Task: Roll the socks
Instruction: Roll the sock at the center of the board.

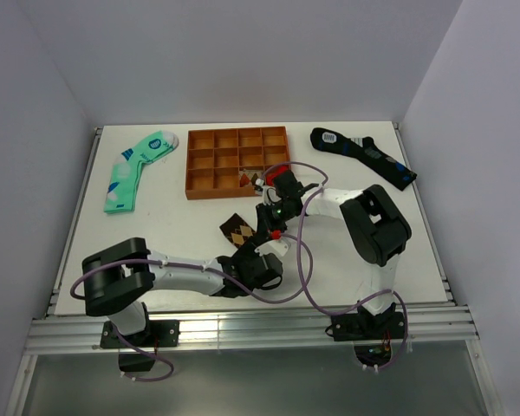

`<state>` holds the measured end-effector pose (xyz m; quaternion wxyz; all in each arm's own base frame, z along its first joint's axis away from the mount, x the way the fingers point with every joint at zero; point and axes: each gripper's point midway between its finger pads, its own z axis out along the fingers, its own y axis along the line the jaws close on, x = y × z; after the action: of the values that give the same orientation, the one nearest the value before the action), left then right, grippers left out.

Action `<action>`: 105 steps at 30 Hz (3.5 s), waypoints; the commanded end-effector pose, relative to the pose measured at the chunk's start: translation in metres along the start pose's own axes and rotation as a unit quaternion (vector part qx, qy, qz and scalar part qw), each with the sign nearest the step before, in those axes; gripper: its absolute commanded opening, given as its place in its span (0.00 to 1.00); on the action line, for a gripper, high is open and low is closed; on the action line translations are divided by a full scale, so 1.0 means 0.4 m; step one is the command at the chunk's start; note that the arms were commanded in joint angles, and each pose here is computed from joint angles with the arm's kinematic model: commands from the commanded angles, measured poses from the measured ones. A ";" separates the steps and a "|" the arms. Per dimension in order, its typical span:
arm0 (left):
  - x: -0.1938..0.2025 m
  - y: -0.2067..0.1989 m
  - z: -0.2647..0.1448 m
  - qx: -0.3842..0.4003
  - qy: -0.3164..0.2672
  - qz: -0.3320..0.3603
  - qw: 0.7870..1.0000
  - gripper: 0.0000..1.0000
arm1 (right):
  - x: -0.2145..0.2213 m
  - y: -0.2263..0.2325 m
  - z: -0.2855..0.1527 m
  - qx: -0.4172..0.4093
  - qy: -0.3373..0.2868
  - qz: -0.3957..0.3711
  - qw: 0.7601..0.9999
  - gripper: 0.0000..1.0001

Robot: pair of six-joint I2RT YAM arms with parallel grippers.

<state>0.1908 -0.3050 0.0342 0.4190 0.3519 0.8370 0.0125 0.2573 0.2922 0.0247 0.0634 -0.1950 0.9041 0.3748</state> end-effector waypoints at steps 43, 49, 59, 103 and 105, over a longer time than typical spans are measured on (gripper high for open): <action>-0.036 -0.030 0.027 -0.028 0.002 0.091 0.995 0.62 | -0.022 -0.015 -0.012 0.015 -0.012 -0.011 1.000 0.14; -0.040 -0.026 0.031 -0.030 0.001 0.095 0.995 0.60 | -0.020 -0.015 -0.012 0.015 -0.011 -0.013 1.000 0.14; -0.072 -0.032 0.036 -0.020 -0.011 0.090 0.996 0.61 | -0.023 -0.014 -0.016 0.011 -0.014 -0.011 1.000 0.14; -0.071 -0.070 0.033 0.256 0.023 -0.177 0.950 0.16 | -0.091 0.029 -0.096 -0.004 -0.122 -0.016 0.992 0.30; -0.070 -0.069 0.030 0.272 0.023 -0.190 0.943 0.16 | -0.105 0.039 -0.118 -0.001 -0.144 -0.022 0.989 0.32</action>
<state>0.2106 -0.3371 0.0286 0.3140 0.2907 0.8763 -0.2213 0.2684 0.2804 0.0474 0.1264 -0.1637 0.8985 0.3871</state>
